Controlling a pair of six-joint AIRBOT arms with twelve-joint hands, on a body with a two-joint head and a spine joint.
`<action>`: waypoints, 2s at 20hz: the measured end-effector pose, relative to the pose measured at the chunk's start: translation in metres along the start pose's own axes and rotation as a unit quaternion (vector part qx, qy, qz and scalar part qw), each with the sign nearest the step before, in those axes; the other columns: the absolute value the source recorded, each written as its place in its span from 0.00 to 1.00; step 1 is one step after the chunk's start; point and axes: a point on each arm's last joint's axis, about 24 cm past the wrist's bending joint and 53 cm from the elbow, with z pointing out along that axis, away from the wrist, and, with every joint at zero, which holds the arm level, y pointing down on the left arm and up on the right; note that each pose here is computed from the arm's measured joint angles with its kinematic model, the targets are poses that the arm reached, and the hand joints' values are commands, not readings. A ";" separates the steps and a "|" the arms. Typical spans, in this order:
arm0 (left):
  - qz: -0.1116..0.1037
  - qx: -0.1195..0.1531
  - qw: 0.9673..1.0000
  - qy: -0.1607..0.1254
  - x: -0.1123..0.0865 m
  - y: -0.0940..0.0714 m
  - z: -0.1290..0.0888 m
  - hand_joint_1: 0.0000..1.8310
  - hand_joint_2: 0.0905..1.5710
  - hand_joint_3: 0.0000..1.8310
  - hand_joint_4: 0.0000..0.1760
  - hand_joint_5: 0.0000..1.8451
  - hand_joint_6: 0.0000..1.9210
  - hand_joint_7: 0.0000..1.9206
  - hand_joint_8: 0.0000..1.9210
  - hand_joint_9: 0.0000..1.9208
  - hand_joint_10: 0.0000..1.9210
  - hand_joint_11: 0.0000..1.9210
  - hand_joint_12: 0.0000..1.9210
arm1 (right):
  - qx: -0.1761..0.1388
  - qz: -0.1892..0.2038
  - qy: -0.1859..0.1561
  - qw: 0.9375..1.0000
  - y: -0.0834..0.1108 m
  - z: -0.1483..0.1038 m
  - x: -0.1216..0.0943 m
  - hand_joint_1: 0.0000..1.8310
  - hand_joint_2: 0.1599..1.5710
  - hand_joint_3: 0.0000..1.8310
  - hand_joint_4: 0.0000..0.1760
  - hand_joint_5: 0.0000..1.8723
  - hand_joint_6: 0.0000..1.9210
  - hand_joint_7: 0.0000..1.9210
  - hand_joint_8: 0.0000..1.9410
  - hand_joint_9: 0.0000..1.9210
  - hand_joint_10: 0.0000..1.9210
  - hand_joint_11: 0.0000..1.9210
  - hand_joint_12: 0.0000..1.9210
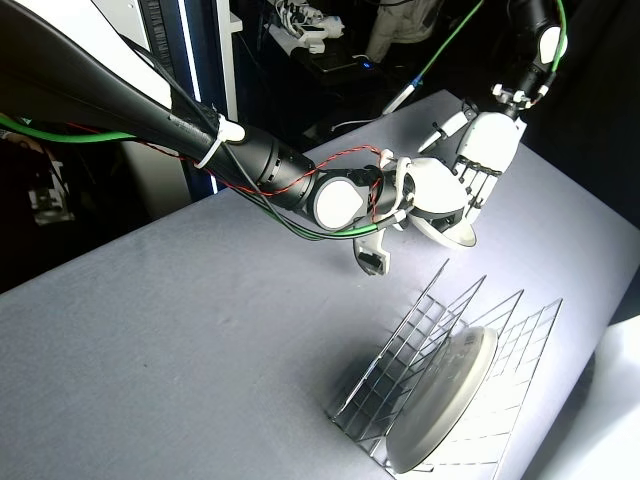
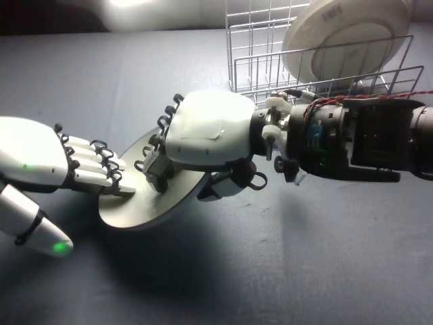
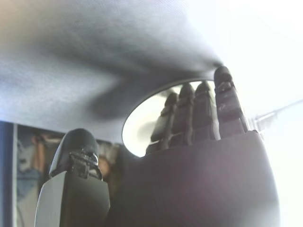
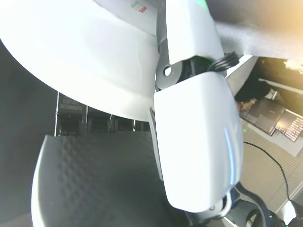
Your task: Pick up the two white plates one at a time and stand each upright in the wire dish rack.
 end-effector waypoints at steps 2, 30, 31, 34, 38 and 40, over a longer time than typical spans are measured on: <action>0.024 -0.006 1.000 -0.014 -0.018 -0.001 -0.005 0.00 0.74 0.00 0.00 0.03 0.00 0.01 0.00 0.00 0.00 0.00 0.00 | 0.000 0.001 -0.001 1.000 0.000 -0.003 -0.002 0.82 0.64 0.00 0.00 0.52 0.47 0.55 0.37 0.56 0.42 0.45 0.77; 0.087 -0.035 0.989 -0.113 -0.100 -0.011 -0.045 0.00 0.74 0.00 0.00 0.03 0.00 0.02 0.00 0.01 0.00 0.00 0.00 | -0.014 0.126 -0.095 0.987 0.055 -0.055 -0.099 0.82 0.64 0.00 0.00 0.53 0.45 0.59 0.31 0.56 0.42 0.46 0.76; 0.087 -0.035 0.989 -0.113 -0.100 -0.011 -0.046 0.00 0.74 0.00 0.00 0.03 0.00 0.02 0.00 0.01 0.00 0.00 0.00 | -0.014 0.132 -0.099 0.986 0.056 -0.057 -0.102 0.82 0.64 0.00 0.00 0.53 0.45 0.59 0.31 0.56 0.42 0.46 0.76; 0.087 -0.036 0.989 -0.113 -0.100 -0.010 -0.046 0.00 0.74 0.00 0.00 0.03 0.00 0.02 0.00 0.00 0.00 0.00 0.00 | -0.006 0.170 -0.118 0.978 0.052 -0.067 -0.114 0.76 0.64 0.00 0.00 0.54 0.48 0.59 0.34 0.56 0.49 0.49 0.50; 0.089 -0.037 0.989 -0.112 -0.099 -0.009 -0.046 0.00 0.74 0.00 0.00 0.04 0.00 0.03 0.00 0.01 0.00 0.00 0.00 | 0.023 0.246 -0.153 0.957 0.032 -0.081 -0.140 0.81 0.63 0.00 0.00 0.53 0.44 0.59 0.31 0.57 0.42 0.46 0.71; 0.088 -0.038 0.989 -0.110 -0.098 -0.009 -0.046 0.00 0.75 0.00 0.00 0.04 0.00 0.03 0.00 0.01 0.00 0.00 0.00 | 0.036 0.276 -0.164 0.947 0.024 -0.086 -0.149 0.82 0.63 0.00 0.00 0.53 0.44 0.59 0.32 0.57 0.41 0.46 0.75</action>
